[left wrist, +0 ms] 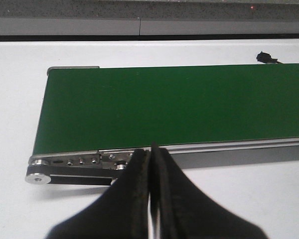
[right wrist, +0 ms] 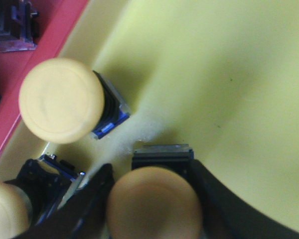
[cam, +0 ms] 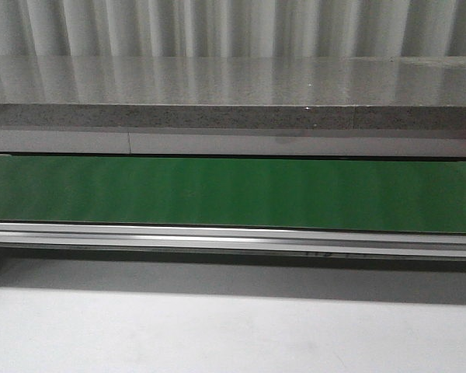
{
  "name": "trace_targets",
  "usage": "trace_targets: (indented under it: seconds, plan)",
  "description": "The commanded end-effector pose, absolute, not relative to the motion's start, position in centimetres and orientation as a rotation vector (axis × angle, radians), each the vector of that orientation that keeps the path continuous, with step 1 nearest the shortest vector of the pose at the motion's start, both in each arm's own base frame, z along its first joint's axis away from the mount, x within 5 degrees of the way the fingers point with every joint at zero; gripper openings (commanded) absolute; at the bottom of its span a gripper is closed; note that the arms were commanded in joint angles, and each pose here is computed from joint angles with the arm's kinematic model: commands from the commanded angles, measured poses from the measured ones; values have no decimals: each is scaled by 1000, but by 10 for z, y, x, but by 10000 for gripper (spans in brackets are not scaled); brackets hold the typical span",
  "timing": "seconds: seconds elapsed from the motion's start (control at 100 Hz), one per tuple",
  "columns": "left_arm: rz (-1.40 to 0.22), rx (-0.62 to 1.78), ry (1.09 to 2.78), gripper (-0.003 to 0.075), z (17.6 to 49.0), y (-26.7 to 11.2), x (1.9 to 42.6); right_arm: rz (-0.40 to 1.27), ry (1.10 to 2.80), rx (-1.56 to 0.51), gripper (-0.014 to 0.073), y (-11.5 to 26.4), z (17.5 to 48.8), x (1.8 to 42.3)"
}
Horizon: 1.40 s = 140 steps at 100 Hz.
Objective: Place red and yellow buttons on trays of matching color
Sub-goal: 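Lower the yellow button into the yellow tray and open the right gripper, then return the right gripper over the belt end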
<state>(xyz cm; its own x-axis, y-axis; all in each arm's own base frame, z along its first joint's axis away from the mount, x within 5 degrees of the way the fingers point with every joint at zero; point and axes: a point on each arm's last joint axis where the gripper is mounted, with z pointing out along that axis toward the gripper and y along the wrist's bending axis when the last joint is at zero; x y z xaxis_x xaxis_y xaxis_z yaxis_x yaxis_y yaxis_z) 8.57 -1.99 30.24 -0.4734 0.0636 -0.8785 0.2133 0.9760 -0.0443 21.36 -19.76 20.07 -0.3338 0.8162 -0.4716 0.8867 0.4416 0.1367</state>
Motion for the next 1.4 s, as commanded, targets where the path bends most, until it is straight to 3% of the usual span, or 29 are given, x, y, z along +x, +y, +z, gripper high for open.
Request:
trace_targets:
  seconds: [0.0,0.27,0.54,0.64,0.8,0.87,1.09,1.39]
  plan:
    - [-198,181,1972,-20,317,-21,89,-218,2147,1373,439,-202,218,216]
    - [-198,181,1972,-20,317,-21,89,-227,2121,1359,458,-199,230,212]
    - [-198,181,1972,-20,317,-21,89,-263,2062,1246,450,-177,271,199]
    - [-198,181,1972,-20,317,-21,89,-264,2089,1109,353,-157,286,203]
    - [-198,181,1972,-20,317,-21,89,-223,2122,862,30,-118,305,212]
    - [-198,181,1972,-20,317,-21,89,-198,2150,762,-71,-101,309,215]
    - [-198,181,1972,-20,317,-21,89,-102,2228,498,-65,-47,319,216]
    - [-198,181,1972,-20,317,-21,89,18,2175,158,-65,6,339,202]
